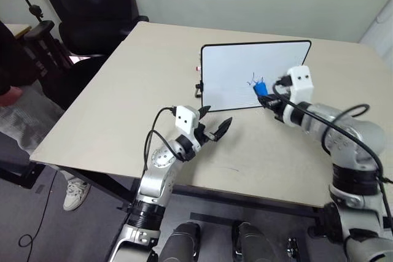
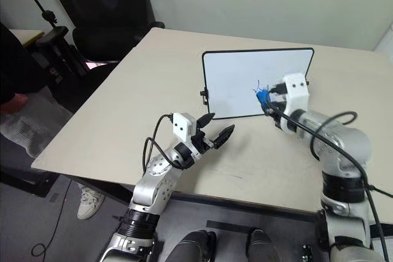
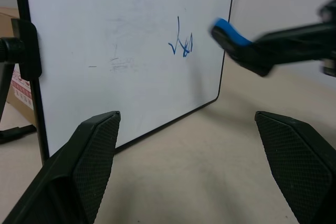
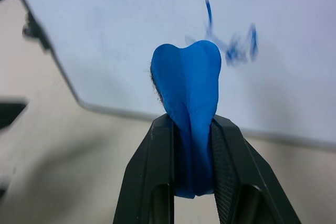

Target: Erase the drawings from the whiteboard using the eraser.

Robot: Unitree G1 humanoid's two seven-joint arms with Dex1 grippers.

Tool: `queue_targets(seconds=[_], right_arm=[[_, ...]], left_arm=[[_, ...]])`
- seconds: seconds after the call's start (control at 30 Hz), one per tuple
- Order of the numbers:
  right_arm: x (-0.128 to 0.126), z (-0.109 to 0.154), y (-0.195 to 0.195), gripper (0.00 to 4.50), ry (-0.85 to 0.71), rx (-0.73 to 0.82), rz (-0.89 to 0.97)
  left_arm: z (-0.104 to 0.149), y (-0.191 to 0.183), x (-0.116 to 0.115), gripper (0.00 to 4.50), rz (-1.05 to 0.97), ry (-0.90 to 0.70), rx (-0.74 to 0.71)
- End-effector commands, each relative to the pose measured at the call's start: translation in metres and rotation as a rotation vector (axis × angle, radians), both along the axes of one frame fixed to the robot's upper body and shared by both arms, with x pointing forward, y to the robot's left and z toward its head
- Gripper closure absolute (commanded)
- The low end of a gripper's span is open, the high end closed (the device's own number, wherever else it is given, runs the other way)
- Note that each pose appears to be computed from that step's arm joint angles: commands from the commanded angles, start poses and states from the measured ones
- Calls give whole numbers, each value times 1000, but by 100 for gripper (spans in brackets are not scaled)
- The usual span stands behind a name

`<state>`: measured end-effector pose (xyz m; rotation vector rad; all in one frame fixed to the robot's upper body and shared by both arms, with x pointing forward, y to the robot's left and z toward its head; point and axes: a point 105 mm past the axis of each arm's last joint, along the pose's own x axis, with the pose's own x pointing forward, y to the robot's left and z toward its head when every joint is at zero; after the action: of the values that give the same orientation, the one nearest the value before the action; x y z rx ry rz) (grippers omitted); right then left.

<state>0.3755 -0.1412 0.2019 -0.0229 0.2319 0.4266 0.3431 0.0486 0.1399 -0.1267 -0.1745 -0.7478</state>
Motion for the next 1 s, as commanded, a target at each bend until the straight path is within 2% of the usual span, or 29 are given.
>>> queue_targets(seconds=[0.03, 0.17, 0.37, 0.77, 0.87, 1.0], right_arm=[[19, 16, 4, 371, -82, -3, -43], [37, 25, 6, 371, -122, 14, -100], [47, 33, 11, 371, -149, 30, -126], [54, -10, -5, 371, -13, -51, -223], [53, -26, -5, 371, 61, -93, -207], [50, -32, 0, 371, 87, -105, -175]], left_arm=[[15, -2, -3, 0, -10, -52, -18], [15, 0, -4, 0, -3, -53, -14], [15, 1, -5, 0, 5, -54, -10], [15, -1, -7, 0, 0, -52, -12], [15, -2, -8, 0, -4, -52, -13], [15, -2, -7, 0, -1, -53, -13]])
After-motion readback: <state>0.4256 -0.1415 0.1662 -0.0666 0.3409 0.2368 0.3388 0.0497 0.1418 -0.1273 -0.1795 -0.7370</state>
